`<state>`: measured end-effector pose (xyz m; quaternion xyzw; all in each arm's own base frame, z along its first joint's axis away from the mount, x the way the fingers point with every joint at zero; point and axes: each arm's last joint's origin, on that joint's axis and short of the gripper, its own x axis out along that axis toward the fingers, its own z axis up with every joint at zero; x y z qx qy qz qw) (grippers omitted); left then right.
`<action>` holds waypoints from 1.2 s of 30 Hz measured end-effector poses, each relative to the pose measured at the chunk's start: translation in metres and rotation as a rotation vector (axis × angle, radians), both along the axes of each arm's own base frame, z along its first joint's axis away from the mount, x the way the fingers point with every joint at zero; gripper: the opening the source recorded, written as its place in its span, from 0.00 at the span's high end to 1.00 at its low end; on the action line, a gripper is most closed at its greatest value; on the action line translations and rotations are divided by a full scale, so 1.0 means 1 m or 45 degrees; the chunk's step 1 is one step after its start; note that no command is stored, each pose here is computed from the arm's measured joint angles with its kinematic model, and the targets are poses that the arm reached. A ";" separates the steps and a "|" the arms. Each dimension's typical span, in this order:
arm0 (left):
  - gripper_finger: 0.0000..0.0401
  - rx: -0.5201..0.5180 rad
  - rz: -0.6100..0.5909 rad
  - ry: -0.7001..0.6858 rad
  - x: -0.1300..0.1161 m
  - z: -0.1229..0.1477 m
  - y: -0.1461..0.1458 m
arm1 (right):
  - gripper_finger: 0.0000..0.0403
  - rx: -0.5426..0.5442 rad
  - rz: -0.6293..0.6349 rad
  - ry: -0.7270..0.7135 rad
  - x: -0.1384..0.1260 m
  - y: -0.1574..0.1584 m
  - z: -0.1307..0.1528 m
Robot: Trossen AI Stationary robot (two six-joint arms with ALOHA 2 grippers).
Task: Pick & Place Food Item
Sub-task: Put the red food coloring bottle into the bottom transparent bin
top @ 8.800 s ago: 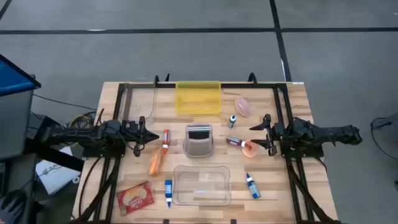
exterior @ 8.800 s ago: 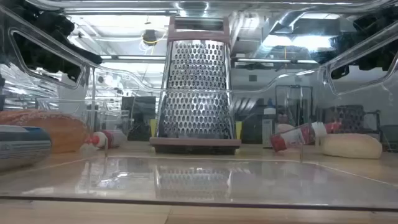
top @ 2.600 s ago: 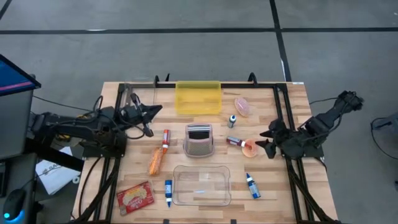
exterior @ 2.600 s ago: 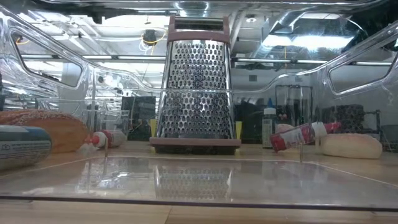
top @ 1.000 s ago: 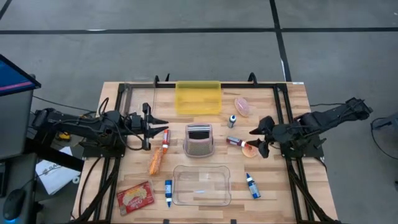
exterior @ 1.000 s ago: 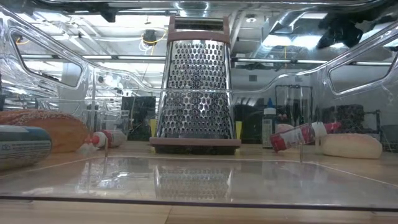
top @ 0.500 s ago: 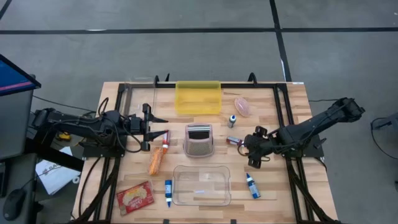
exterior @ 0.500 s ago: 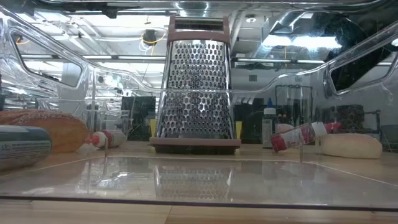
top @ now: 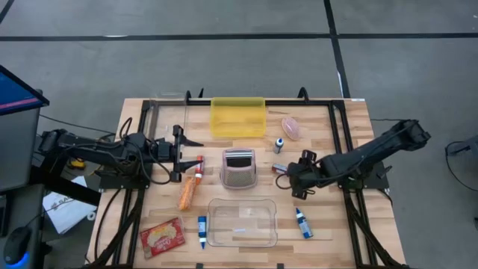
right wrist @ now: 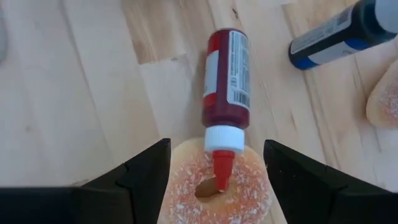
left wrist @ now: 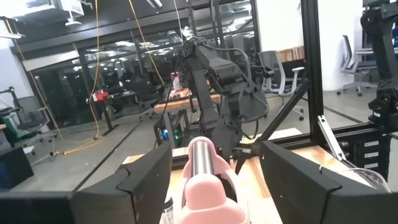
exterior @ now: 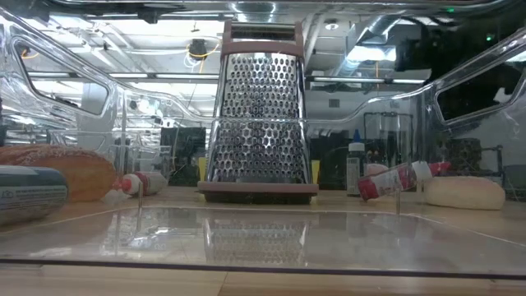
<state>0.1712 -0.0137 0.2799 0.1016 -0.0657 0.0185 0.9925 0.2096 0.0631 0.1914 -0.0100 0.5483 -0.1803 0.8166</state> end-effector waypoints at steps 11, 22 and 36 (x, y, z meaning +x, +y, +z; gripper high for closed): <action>0.41 0.011 0.002 0.000 0.000 0.000 0.000 | 0.38 0.059 -0.046 -0.028 -0.003 -0.009 -0.022; 0.41 0.011 0.003 0.000 0.000 0.000 0.000 | 0.38 0.064 -0.043 -0.028 0.000 -0.014 -0.023; 0.42 0.011 0.003 0.000 0.000 0.000 0.000 | 0.38 0.065 -0.046 -0.026 0.002 -0.014 -0.026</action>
